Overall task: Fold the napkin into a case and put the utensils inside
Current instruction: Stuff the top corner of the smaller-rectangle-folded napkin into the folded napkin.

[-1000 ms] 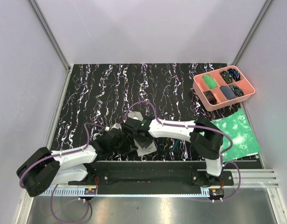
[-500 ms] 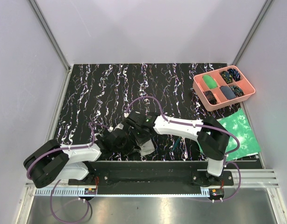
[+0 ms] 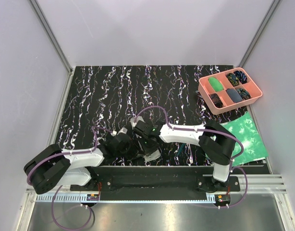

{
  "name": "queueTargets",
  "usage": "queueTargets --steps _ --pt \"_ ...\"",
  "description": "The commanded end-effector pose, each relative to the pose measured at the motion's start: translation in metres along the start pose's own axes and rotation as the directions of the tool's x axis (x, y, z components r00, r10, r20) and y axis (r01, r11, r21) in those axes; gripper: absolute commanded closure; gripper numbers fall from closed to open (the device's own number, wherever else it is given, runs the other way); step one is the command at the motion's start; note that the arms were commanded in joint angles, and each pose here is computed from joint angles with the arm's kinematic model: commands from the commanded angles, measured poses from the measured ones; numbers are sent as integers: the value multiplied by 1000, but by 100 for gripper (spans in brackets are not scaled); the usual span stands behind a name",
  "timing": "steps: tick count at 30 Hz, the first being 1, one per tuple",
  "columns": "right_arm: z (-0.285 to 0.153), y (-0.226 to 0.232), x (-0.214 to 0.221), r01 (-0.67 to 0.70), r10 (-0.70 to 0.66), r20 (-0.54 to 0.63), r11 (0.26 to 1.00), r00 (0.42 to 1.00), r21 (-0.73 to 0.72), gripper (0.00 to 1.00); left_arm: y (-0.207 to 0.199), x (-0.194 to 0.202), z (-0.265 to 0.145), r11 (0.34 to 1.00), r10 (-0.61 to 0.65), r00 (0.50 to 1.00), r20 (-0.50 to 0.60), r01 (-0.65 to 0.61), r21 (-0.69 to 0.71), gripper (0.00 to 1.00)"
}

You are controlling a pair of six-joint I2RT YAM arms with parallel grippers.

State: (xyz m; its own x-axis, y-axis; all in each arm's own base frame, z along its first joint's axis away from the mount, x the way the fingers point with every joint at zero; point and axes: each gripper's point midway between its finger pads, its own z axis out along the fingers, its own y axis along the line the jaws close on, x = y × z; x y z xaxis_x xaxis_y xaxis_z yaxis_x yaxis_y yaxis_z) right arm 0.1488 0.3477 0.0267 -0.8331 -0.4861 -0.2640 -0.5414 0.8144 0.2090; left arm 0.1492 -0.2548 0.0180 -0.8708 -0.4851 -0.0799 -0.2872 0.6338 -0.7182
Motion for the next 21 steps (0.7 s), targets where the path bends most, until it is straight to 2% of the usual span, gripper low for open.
queueTargets --steps 1,4,9,13,15,21 --pt "-2 -2 -7 -44 46 33 998 998 -39 100 -9 -5 -6 999 35 999 31 -36 25 96" --pt "-1 -3 -7 -56 59 43 996 997 -65 100 -16 -22 -16 997 59 993 106 -63 34 89" --pt "-2 5 -10 -62 68 52 991 996 -122 100 -37 -68 -41 991 88 971 224 -107 75 68" --pt "-1 6 -14 -71 81 64 988 995 -134 100 -62 -104 -50 983 97 964 246 -132 129 70" --pt "-1 6 -18 -80 91 69 986 993 -145 100 -65 -112 -42 984 101 964 246 -133 117 71" --pt "-3 1 -24 -105 118 85 984 989 -147 100 -83 -114 -12 976 85 984 156 -114 184 75"
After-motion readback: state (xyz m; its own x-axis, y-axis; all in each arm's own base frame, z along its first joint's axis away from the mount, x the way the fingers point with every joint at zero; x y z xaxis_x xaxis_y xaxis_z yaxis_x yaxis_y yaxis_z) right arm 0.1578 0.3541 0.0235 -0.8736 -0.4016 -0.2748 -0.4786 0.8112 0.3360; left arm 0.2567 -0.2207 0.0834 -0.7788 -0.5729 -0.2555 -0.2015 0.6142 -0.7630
